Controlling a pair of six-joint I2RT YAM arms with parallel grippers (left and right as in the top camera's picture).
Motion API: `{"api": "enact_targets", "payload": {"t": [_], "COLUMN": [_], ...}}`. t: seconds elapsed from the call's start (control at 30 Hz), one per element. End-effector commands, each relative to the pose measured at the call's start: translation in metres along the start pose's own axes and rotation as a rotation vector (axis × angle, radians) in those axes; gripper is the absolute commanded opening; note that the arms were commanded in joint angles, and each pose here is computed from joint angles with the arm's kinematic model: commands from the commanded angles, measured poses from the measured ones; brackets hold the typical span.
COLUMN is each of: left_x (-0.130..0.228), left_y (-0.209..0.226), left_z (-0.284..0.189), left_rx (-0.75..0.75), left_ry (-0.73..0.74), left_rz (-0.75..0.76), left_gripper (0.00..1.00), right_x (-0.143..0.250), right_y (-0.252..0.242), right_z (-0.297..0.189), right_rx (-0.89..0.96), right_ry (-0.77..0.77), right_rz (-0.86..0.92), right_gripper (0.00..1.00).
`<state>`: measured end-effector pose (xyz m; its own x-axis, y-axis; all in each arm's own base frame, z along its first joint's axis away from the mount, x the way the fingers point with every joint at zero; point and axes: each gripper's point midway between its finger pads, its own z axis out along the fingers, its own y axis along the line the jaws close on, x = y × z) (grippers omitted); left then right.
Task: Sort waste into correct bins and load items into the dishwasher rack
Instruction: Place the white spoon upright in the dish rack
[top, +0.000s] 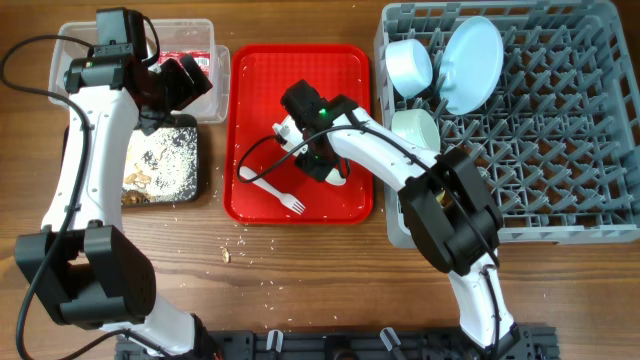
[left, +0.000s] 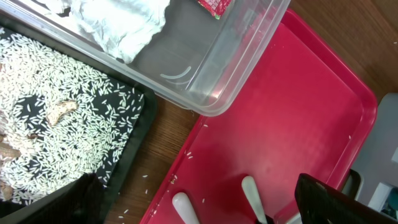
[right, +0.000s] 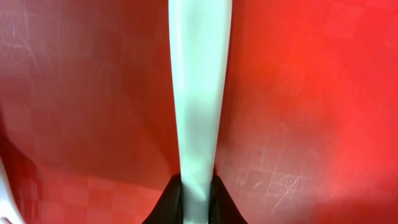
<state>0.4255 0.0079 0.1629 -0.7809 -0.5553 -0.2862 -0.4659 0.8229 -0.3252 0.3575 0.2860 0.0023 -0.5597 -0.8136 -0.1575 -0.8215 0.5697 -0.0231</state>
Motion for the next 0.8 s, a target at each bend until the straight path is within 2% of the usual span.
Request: {"api": "enact_targets", "payload": {"t": [0.0,0.07,0.17,0.23,0.33,0.47,0.57,0.77], "left_x": [-0.005,-0.005,-0.005,-0.005,-0.005,-0.005,-0.005,-0.005], "left_y": [-0.002,-0.002,-0.002,-0.002,-0.002,-0.002,-0.002,-0.002], "left_z": [-0.007,-0.007,-0.007,-0.007,-0.007,-0.007,-0.007,-0.007], "left_rx": [0.003,0.003,0.003,0.003,0.003,0.003,0.003,0.003], "left_ry": [-0.025,-0.025,-0.025,-0.025,-0.025,-0.025,-0.025,-0.025], "left_rz": [0.004,0.004,0.004,0.004,0.004,0.004,0.004,0.004], "left_gripper": [1.0,1.0,1.0,1.0,1.0,1.0,1.0,1.0], "right_x": [-0.003,-0.021,-0.034,-0.013,0.058,0.155,0.202,0.233], "right_y": [-0.009,-0.021,-0.053,-0.082,-0.133,-0.17,-0.165,-0.138], "right_z": [-0.002,-0.044,-0.139,-0.19,-0.228,-0.209,-0.174,-0.126], "right_rx": [0.02,0.041,0.1,0.158,0.243,0.236,0.172,0.126], "right_ry": [-0.002,-0.08,-0.242,-0.309,-0.26,-0.065,0.062,0.2], "right_rz": [0.075,0.136,0.261,0.405,0.678,1.022,1.143,1.152], "right_gripper": [0.04,0.05,0.05,0.04,0.04,0.04,0.04,0.05]}}
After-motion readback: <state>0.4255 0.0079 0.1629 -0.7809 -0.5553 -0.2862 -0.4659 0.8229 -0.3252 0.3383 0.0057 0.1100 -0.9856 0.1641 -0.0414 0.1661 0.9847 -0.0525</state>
